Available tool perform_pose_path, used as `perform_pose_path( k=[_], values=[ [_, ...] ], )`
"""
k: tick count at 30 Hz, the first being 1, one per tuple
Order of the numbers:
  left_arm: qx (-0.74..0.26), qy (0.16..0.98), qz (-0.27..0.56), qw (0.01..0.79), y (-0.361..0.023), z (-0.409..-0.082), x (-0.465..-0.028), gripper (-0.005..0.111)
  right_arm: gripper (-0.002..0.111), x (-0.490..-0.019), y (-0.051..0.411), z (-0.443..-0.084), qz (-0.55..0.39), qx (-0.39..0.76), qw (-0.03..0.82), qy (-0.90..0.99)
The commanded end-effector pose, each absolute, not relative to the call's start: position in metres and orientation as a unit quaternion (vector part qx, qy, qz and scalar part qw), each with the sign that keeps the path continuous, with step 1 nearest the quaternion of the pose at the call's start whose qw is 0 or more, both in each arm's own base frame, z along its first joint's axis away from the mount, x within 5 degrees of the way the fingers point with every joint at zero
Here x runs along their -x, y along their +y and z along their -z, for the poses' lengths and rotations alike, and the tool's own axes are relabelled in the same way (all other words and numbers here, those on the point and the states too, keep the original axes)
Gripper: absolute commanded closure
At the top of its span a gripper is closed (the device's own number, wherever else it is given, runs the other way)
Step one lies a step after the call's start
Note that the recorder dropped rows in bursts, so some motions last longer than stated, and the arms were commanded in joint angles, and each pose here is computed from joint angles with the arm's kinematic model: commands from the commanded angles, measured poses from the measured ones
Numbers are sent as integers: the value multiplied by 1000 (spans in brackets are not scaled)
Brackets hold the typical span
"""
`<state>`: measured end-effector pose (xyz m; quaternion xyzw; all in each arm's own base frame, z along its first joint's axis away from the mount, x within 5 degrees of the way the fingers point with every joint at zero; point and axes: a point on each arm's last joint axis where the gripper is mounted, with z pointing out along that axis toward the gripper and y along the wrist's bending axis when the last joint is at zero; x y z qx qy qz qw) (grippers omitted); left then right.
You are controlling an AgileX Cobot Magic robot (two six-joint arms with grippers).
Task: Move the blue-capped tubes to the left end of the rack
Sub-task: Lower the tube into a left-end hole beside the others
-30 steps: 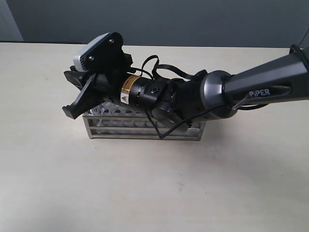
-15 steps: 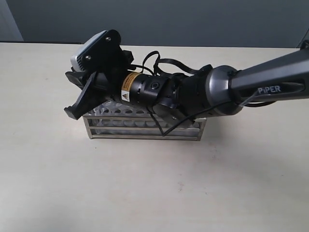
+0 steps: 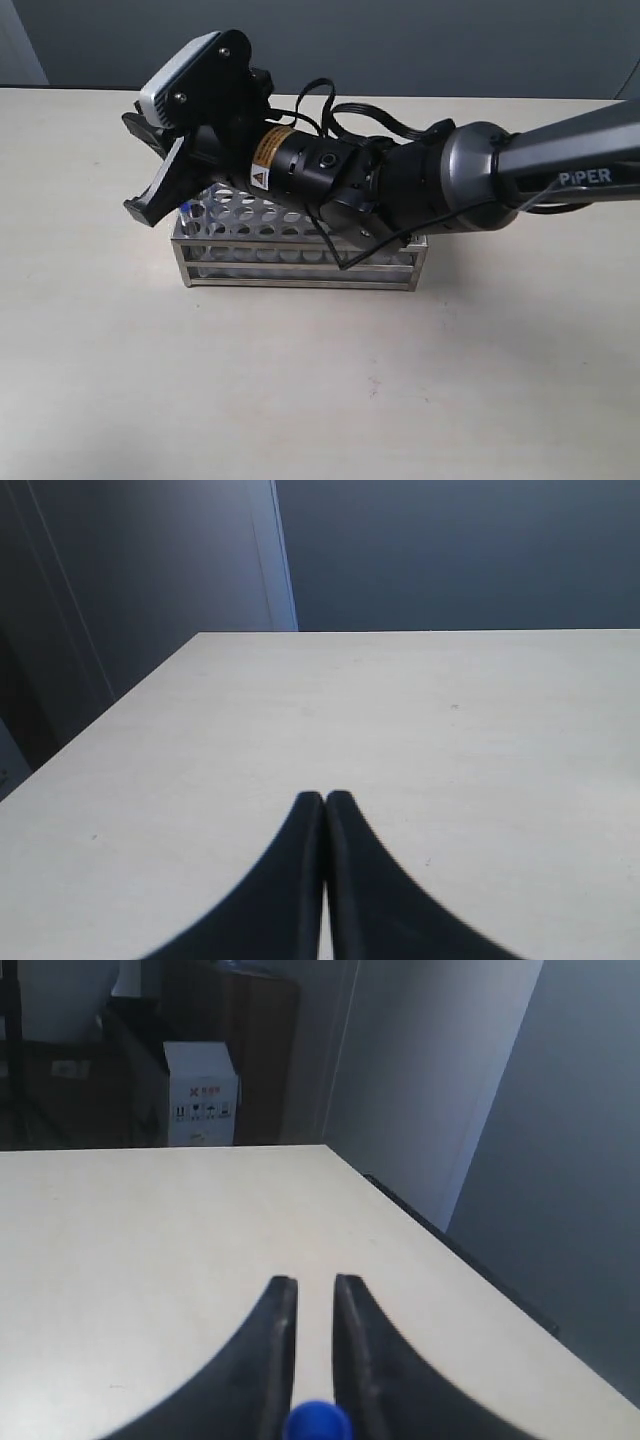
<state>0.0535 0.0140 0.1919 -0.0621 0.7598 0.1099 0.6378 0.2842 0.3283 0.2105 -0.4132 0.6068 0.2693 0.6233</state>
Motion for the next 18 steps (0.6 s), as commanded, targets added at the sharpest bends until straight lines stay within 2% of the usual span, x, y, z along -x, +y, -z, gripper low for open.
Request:
perform_pose_path(
  k=[1, 18],
  values=[
    [63, 756, -110, 642, 14, -191, -54, 106, 109, -291, 332, -199, -260, 413, 624, 610],
    [63, 756, -110, 642, 14, -191, -54, 106, 109, -313, 343, -175, -243, 397, 603, 648]
  ],
)
